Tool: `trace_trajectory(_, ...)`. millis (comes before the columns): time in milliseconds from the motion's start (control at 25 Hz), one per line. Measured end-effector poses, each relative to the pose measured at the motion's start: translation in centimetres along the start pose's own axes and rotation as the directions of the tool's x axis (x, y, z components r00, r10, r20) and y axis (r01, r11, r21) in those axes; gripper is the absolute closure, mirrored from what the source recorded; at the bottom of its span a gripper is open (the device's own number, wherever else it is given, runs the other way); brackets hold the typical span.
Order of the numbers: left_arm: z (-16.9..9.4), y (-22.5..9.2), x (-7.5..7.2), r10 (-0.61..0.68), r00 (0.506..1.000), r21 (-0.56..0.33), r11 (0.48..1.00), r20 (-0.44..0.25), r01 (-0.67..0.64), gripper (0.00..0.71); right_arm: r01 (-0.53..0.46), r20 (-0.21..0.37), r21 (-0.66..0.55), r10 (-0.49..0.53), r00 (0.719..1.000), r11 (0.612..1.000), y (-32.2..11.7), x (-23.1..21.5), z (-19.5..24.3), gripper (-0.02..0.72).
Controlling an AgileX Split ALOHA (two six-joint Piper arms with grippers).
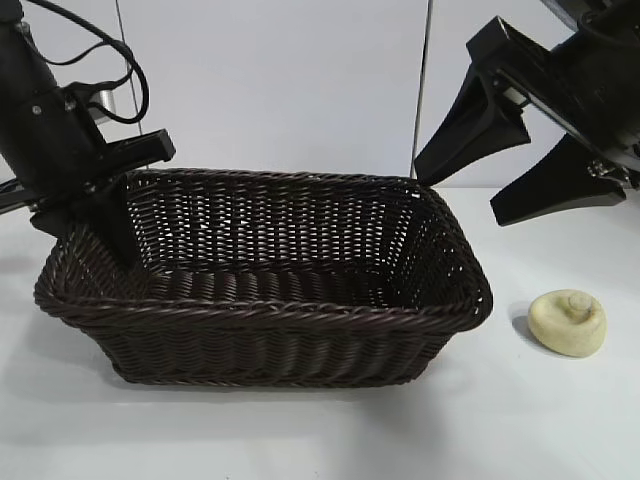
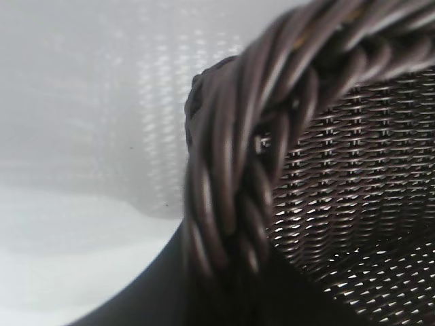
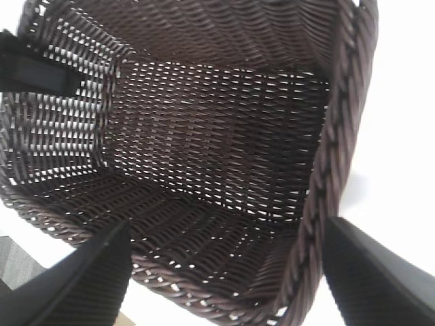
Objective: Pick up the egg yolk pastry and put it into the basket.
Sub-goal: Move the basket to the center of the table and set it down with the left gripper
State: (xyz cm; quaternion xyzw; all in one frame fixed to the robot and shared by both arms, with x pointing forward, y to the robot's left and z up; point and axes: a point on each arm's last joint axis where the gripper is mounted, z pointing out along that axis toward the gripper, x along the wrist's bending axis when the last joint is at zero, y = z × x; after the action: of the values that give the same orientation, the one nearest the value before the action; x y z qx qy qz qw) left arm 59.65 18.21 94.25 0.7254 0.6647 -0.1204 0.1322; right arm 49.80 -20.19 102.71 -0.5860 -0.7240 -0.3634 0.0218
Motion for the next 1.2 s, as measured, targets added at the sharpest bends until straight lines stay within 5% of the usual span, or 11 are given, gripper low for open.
trace_trajectory(800, 0.31, 0.2, -0.05, 0.001, 1.0, -0.011, 1.0, 0.016, -0.001, 0.59, 0.0, 0.0, -0.001, 0.0, 1.0, 1.0, 0.01, 0.0, 0.0, 0.143)
trace_trajectory(920, 0.3, 0.23, -0.14, -0.005, 1.0, -0.013, 1.0, 0.026, 0.006, 0.489, 0.0, 0.0, -0.001, 0.0, 1.0, 1.0, 0.01, 0.0, 0.0, 0.143)
trace_trajectory(1120, 0.16, 0.35, -0.34, -0.012, 0.999, -0.018, 1.0, 0.04, 0.013, 0.171, 0.0, 0.0, -0.001, 0.0, 1.0, 1.0, 0.01, 0.0, 0.0, 0.143)
trace_trajectory(1200, 0.0, 0.3, -0.36, -0.008, 0.999, -0.018, 1.0, 0.038, 0.008, 0.123, 0.0, 0.001, -0.002, 0.0, 1.0, 1.0, 0.01, -0.01, 0.0, 0.143)
